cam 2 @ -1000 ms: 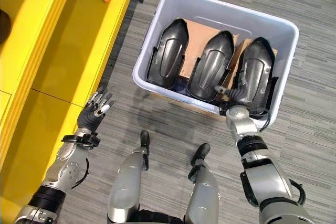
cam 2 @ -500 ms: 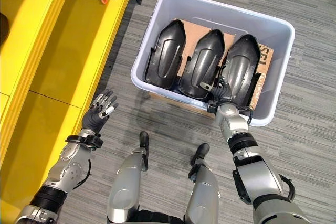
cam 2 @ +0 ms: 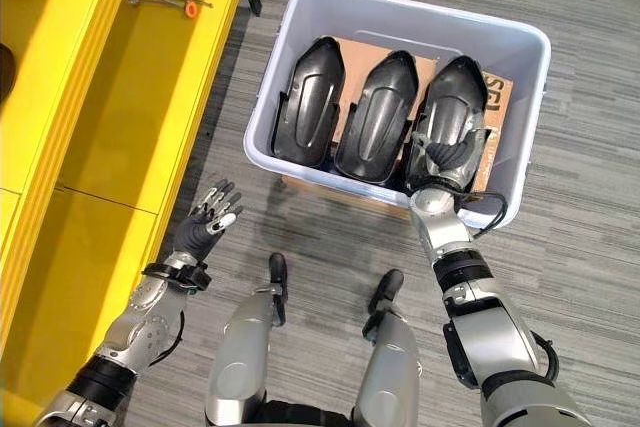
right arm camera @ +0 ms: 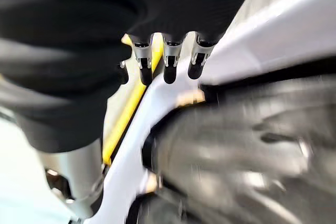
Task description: Move parts from the plastic box to the shelf.
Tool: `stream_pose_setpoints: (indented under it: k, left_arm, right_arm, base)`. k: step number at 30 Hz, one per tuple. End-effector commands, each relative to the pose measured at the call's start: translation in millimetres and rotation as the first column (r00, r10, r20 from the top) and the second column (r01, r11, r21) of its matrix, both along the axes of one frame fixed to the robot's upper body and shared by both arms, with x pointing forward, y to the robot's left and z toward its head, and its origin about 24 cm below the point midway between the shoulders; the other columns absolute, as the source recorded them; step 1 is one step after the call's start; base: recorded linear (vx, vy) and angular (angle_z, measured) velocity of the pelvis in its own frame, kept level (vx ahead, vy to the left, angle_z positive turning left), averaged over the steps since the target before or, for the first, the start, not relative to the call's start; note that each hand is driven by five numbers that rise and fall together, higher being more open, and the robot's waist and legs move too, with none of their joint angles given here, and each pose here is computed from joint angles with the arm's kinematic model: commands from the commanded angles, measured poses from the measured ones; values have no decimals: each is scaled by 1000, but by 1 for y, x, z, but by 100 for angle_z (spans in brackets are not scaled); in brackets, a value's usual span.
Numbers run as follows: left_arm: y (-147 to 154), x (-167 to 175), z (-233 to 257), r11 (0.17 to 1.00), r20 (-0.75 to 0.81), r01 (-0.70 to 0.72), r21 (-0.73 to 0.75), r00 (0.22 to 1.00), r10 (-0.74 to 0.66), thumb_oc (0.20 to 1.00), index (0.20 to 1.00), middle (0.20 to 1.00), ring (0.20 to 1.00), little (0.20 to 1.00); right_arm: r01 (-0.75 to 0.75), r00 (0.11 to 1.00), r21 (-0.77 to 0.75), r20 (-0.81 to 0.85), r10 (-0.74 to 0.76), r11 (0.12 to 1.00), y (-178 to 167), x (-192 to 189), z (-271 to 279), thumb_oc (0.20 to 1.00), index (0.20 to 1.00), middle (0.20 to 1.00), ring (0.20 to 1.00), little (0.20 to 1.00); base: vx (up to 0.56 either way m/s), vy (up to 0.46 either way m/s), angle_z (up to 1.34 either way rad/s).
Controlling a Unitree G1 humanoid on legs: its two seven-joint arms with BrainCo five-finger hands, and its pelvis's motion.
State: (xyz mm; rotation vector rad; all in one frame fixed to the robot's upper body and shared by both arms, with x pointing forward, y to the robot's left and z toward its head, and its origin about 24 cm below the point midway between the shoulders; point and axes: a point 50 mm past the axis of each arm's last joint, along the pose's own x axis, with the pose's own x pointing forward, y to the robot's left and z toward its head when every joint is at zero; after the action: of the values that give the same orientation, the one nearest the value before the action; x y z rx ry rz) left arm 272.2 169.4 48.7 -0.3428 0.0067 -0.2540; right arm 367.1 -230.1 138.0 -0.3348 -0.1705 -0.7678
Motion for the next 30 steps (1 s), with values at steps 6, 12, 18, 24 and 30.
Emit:
stream_pose_setpoints:
  k: [6,12,18,24,30]
  left_arm:
    - [-11,-8,3,998,64,-21,-58,998,25,1000,1000,1000,1000,1000]
    - [-9,-10,-1,998,63,-10,-55,998,13,1000,1000,1000,1000,1000]
    - [-4,-11,-5,999,42,14,-31,999,-12,1000,1000,1000,1000,1000]
    - [-1,-12,-3,998,56,48,38,997,-50,1000,1000,1000,1000,1000]
    - [7,-10,5,995,99,8,102,995,-18,1000,1000,1000,1000,1000]
  right_arm:
    - [126,921,-223,389,-30,967,8,-18,65,1000,1000,1000,1000,1000]
    - [127,935,-154,347,-66,980,-2,-20,50,1000,1000,1000,1000,1000]
    - [-7,978,-25,210,12,1000,-17,-14,24,1000,1000,1000,1000,1000]
    - [-54,973,62,230,38,997,-28,-12,26,1000,1000,1000,1000,1000]
    - [-52,977,20,207,47,998,-29,-9,28,1000,1000,1000,1000,1000]
  base:
    - [2,62,-3]
    - [-2,9,-1]
    - [13,-9,-4]
    - [6,-1,-2]
    - [0,0,0]
